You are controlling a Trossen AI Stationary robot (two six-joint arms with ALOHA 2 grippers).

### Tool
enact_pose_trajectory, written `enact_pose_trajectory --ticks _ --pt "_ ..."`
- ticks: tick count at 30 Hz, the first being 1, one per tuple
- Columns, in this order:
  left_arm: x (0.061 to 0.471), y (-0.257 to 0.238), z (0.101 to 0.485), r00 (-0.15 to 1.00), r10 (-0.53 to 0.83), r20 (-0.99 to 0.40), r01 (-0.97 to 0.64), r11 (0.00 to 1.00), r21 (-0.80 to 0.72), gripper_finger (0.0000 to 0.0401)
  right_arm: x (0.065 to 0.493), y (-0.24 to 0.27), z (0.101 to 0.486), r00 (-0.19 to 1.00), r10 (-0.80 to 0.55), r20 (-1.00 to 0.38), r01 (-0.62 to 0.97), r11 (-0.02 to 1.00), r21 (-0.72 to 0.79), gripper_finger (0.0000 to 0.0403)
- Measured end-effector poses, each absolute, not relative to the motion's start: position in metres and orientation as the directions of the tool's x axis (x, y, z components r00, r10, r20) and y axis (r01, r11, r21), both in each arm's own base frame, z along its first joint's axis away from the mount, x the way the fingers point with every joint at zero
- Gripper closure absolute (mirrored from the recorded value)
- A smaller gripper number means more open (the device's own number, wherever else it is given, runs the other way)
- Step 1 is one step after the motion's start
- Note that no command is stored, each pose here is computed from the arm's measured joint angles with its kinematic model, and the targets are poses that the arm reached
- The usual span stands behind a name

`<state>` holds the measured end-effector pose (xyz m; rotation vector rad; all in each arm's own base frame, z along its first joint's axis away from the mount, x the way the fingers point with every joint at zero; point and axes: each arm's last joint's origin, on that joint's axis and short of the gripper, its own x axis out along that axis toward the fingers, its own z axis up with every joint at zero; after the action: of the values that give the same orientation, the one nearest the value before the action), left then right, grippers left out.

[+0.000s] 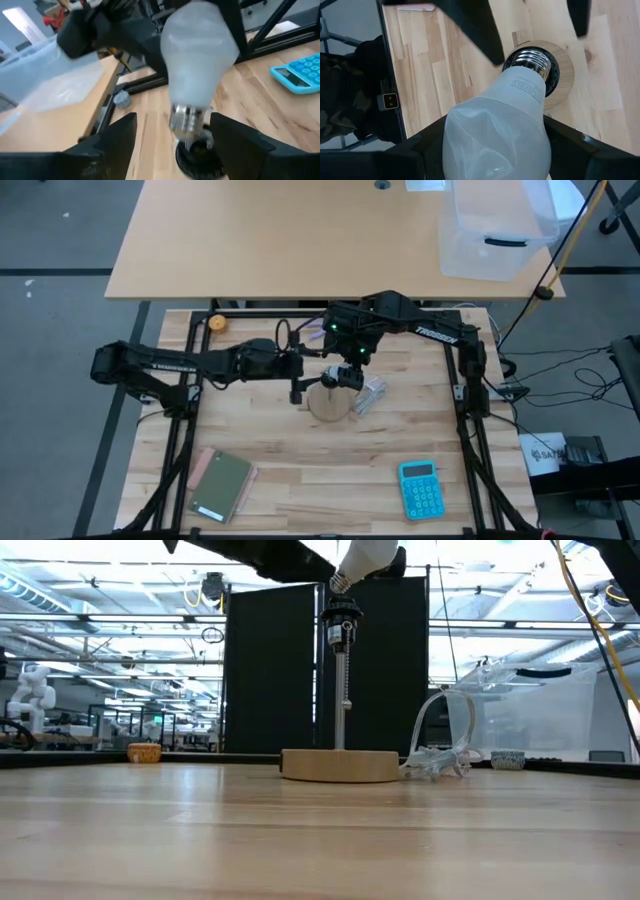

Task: Screw lightbulb
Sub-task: Insert the light bulb on the brown lamp

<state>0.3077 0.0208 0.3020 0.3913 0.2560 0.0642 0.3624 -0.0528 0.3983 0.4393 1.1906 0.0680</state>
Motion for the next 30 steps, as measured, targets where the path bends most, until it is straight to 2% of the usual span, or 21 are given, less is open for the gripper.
enact_pose_trajectory --ticks 13,26,30 --pt "0.336 0.015 0.303 0.952 0.075 -0.296 0.055 0.911 0.409 0.0146 0.362 -0.053 0.399 0.380 0.279 -0.882 0.175 0.915 0.365 0.0154" --pt "0.342 0.016 0.301 0.950 0.086 -0.301 0.050 0.907 0.418 0.0248 0.362 -0.053 0.398 0.378 0.279 -0.883 0.176 0.914 0.364 0.0154" --pt "0.342 0.016 0.301 0.950 0.088 -0.301 0.050 0.906 0.421 0.0261 0.362 -0.053 0.398 0.377 0.280 -0.883 0.176 0.914 0.365 0.0154"
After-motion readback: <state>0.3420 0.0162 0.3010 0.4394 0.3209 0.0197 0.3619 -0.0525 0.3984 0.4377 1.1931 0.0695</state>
